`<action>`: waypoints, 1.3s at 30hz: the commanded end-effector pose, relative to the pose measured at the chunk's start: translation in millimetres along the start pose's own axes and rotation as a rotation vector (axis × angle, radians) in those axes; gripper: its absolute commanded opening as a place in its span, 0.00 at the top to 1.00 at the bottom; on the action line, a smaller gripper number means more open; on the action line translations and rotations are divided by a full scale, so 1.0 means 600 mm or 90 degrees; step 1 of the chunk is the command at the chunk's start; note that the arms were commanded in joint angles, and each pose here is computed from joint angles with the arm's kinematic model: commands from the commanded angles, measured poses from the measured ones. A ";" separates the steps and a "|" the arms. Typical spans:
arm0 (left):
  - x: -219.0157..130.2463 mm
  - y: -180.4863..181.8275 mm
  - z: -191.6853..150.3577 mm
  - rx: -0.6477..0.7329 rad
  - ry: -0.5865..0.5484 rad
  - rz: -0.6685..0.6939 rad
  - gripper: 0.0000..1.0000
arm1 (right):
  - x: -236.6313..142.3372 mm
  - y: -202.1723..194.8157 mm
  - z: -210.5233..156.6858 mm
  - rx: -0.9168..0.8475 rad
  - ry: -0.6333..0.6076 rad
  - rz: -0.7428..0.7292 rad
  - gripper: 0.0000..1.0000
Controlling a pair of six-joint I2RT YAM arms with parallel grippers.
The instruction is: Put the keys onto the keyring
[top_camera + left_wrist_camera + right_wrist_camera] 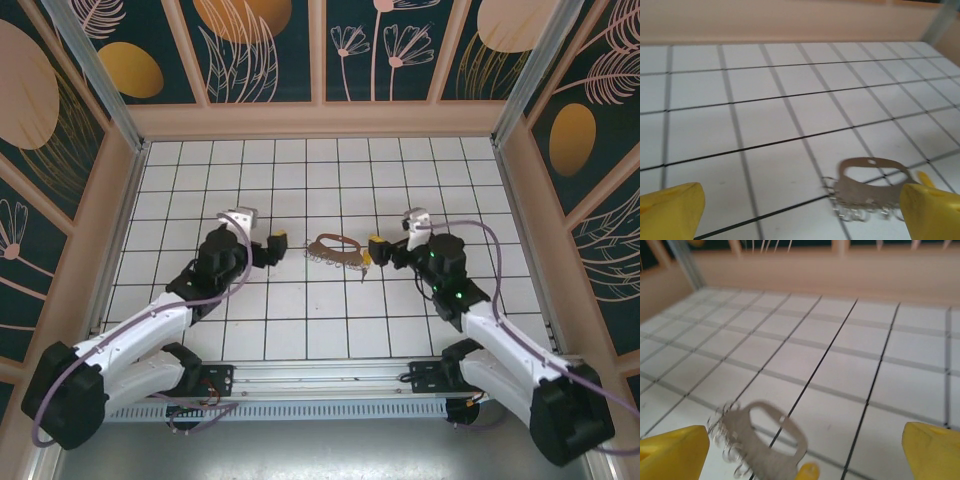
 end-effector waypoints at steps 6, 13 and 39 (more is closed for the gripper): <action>-0.003 0.114 0.038 -0.132 -0.113 0.158 0.01 | -0.038 -0.065 -0.031 -0.030 -0.108 -0.181 0.01; -0.036 0.179 0.039 -0.087 -0.221 0.399 0.01 | -0.032 -0.142 -0.065 0.010 -0.098 -0.250 0.01; 0.007 0.267 -0.005 0.010 -0.299 0.402 0.01 | 0.031 -0.229 -0.117 0.057 -0.070 -0.352 0.01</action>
Point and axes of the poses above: each hand's point on the last joint's axis, 136 mm out from that joint toward the fingers, its own x axis out along the fingers, its own y axis along the line the jaws close on, z = x × y, the point moved 9 cm from there along -x, back along the fingers, and after that the axes turned 6 degrees about -x, right-handed, at the moved point
